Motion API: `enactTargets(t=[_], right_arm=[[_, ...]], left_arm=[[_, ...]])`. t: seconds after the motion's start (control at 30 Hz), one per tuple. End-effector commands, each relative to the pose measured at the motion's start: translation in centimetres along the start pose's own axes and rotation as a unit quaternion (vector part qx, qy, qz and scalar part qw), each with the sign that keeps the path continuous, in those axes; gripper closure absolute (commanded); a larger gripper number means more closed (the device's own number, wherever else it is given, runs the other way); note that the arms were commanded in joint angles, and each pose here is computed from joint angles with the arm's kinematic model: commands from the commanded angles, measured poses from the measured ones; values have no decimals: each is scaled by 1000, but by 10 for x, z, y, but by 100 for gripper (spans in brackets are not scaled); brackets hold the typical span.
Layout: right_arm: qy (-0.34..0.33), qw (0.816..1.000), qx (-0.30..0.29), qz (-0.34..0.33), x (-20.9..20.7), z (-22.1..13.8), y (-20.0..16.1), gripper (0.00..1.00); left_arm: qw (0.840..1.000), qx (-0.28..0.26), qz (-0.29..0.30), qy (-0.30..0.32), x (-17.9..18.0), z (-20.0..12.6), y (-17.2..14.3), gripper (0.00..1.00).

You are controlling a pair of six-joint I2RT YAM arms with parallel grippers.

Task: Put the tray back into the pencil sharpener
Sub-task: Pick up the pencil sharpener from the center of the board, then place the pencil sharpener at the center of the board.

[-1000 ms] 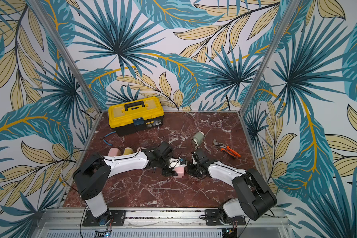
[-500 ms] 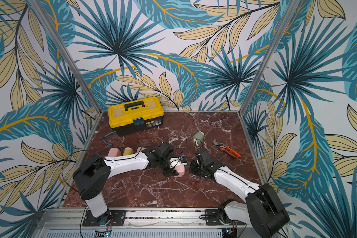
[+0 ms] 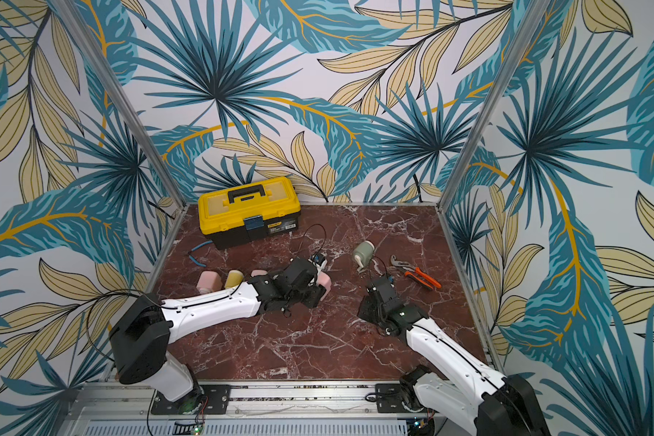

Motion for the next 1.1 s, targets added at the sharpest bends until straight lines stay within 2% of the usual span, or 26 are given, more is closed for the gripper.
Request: enactTargets(t=[0.0,0.2,0.43,0.97,1.07], right_arm=[[-16,1000,7,-2,-2,0,-1,78],[-22,1000,9,-4,-5,-1,-2,78],[-25,1000,10,-9,-6,-3,-3,78],[-25,1000,10,-9,-6,-10,-3,78],[-24,1000,7,-9,-6,-11,-2,78]], left_arm=[[991,-44,-115,46,6,-1,12,100],[984,-22,-164,66,10,11,-5,100],[978,-5,-149,143,6,20,-18,100],[965,25,-180,187,16,40,-27,100],[964,30,-179,192,17,42,-29,86]])
Point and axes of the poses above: each gripper's point midway between its finger pads, its own z axis out along the fingers, its own x axis along the line the jaws close on, y = z × x, the point moved 7 cm from there along -z, back along the fingers, and after that the axes turned 1 degree about z, right-handed, at the moved point
